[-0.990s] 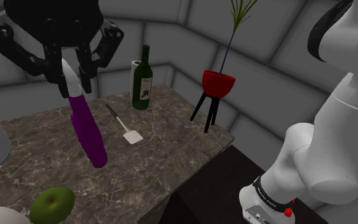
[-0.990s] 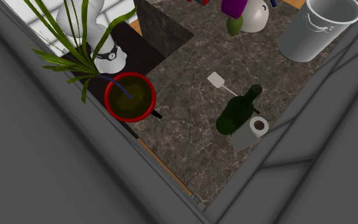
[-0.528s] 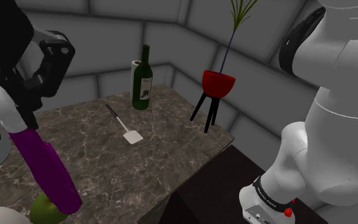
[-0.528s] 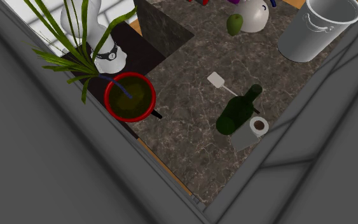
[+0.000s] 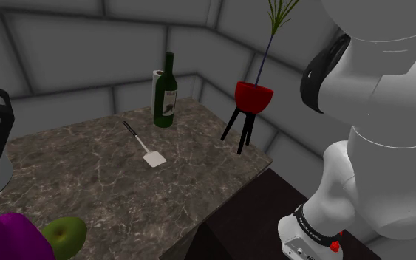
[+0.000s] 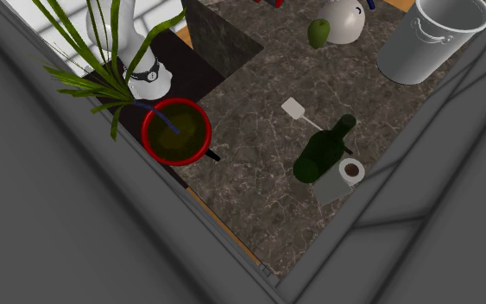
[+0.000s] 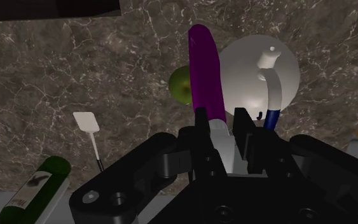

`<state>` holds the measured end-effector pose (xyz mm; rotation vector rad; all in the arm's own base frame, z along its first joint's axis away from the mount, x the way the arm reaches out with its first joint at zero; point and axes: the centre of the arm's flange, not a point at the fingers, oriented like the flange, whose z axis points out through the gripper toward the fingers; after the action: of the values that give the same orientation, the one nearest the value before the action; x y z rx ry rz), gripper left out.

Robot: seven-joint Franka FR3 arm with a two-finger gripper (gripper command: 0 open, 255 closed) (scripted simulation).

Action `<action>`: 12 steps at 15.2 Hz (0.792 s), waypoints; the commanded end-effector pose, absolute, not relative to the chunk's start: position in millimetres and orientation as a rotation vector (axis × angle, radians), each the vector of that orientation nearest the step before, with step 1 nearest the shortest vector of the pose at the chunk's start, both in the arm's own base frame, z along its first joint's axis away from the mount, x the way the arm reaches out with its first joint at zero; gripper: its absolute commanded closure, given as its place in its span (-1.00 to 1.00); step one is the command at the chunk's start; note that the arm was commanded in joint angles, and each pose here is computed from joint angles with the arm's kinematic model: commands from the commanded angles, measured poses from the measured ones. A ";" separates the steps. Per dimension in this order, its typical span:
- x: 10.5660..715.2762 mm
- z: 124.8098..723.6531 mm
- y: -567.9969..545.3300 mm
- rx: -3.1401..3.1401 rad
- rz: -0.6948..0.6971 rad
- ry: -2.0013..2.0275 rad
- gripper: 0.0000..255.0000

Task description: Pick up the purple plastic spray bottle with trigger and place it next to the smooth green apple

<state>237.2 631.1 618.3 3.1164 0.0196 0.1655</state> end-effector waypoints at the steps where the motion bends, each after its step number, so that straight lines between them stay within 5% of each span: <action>1: 237.4 606.5 630.7 3.117 0.166 0.019 1.00; 12: 237.4 548.4 630.7 3.117 0.166 0.019 1.00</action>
<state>236.7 631.1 553.9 3.1163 0.0187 0.1656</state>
